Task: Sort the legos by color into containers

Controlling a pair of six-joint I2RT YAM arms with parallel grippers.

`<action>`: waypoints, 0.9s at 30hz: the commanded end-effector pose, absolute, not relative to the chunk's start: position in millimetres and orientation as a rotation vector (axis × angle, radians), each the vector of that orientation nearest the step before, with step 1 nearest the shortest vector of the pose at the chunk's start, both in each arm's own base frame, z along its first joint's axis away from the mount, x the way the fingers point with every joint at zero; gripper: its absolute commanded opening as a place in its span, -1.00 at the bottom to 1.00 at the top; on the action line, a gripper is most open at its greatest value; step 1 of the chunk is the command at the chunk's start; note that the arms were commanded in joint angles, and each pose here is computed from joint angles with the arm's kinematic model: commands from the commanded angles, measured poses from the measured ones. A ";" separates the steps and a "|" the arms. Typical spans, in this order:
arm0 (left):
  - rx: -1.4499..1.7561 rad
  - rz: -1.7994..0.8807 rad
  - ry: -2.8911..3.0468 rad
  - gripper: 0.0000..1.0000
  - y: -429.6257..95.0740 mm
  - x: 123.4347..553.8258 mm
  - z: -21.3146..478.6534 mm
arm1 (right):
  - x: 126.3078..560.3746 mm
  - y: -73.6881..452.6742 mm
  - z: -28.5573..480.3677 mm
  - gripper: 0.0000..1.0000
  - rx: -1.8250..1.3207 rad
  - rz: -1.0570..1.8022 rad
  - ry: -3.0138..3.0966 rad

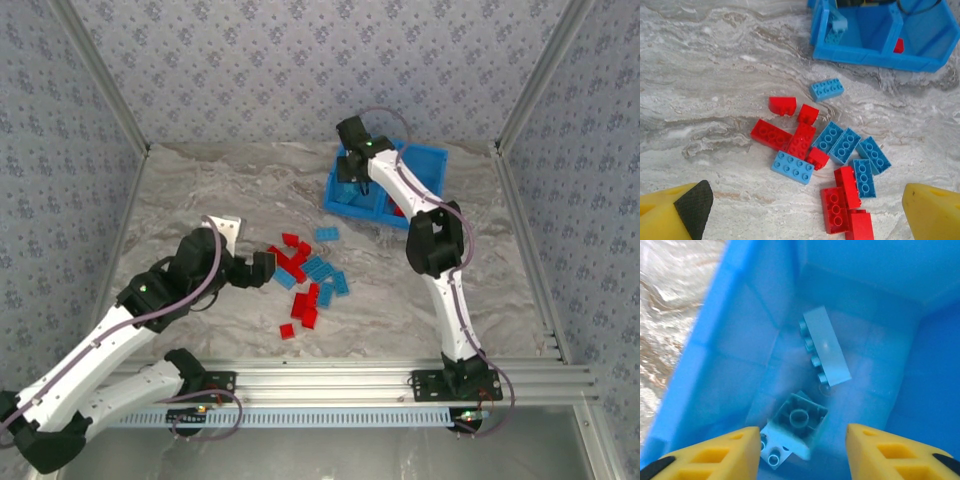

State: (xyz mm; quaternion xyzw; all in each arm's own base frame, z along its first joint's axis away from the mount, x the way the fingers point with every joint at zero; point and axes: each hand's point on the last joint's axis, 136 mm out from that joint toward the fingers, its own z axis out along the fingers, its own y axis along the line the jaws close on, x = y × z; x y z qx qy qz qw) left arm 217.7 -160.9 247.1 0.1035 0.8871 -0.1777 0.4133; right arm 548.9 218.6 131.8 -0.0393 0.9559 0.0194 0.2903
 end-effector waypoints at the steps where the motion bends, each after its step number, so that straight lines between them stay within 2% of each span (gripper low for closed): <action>1: 0.347 -0.467 2.284 0.98 -174.2 214.8 232.6 | 544.2 213.6 164.5 0.08 -0.124 0.044 2.526; 7: 0.610 -0.475 2.269 0.98 -217.1 234.5 218.8 | 509.1 206.1 222.0 0.06 -0.129 0.100 2.480; 12: 1.043 -0.352 2.241 0.98 -253.4 255.2 190.0 | 437.2 197.6 282.6 0.16 -0.185 0.191 2.370; 17: 1.383 -0.218 2.033 0.97 -288.3 291.2 161.6 | 350.8 177.3 325.4 0.54 -0.222 0.296 2.219; 22: 1.528 -0.181 1.920 0.93 -308.5 331.3 138.5 | 280.0 133.6 331.1 0.88 -0.087 0.306 2.144; 25: 1.587 -0.242 1.888 0.82 -316.5 347.8 120.9 | 247.8 114.1 327.5 0.99 0.005 0.358 2.114; 27: 1.598 -0.312 1.844 0.73 -320.0 355.3 113.4 | 232.2 102.2 313.2 1.00 0.056 0.364 2.133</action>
